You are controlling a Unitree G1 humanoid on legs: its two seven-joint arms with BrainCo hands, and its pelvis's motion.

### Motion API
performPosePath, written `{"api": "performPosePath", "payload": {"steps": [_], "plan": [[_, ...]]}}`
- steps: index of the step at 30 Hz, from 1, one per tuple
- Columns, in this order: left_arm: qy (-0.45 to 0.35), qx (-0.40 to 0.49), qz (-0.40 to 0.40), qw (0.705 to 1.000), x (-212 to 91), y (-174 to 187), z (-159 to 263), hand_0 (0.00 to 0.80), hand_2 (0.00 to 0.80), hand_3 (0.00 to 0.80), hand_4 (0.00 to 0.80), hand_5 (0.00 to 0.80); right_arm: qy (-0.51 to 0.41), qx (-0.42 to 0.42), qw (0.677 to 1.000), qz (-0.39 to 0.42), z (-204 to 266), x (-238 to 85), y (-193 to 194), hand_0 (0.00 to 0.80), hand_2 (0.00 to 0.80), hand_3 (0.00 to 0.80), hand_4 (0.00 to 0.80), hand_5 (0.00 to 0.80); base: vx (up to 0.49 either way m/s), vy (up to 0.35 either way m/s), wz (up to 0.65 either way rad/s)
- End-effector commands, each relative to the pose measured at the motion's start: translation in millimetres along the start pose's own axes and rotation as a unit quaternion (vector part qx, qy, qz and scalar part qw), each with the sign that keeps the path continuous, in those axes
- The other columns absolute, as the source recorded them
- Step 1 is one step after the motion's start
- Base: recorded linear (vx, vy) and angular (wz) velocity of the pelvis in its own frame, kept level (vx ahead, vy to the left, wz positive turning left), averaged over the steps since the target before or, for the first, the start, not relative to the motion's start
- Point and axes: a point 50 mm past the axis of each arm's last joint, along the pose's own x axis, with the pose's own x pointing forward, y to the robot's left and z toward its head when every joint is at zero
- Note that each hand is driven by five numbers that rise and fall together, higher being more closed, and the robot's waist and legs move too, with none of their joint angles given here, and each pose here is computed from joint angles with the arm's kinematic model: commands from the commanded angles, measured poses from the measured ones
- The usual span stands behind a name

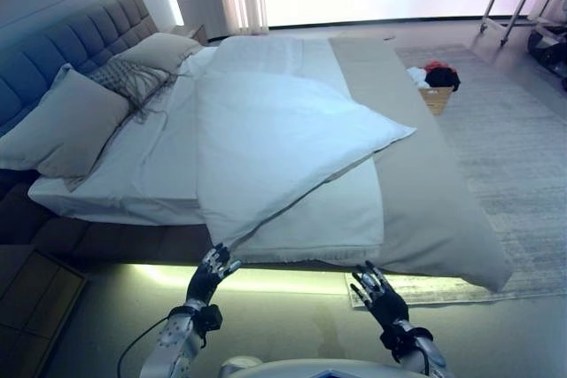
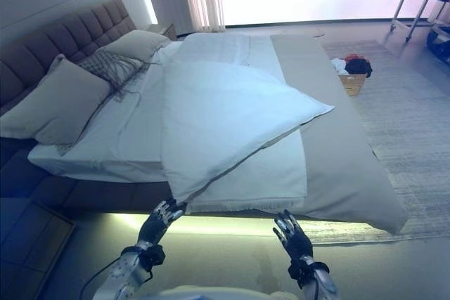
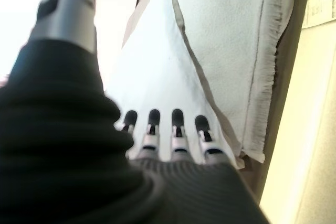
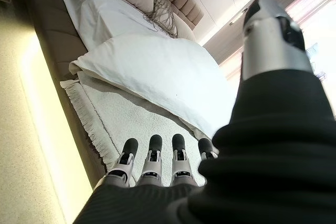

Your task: Make the bed neatly

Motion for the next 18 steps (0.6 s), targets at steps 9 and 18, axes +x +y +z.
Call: {"api": "performPosePath", "payload": {"steps": [9, 18], "plan": [[-0.084, 0.017, 0.013, 0.996, 5.7, 9.6, 38.3, 0.000, 0.000, 0.000, 0.000, 0.000, -0.052, 0.006, 0.998, 0.041, 22.4, 12.3, 18.7, 0.000, 0.000, 0.000, 0.000, 0.000, 0.000, 0.000, 0.00], [-0.099, 0.005, 0.003, 0.995, 2.0, 11.9, 40.9, 0.000, 0.000, 0.000, 0.000, 0.000, -0.050, 0.043, 0.997, 0.051, 19.0, 10.4, 20.5, 0.000, 0.000, 0.000, 0.000, 0.000, 0.003, -0.023, 0.02]]}}
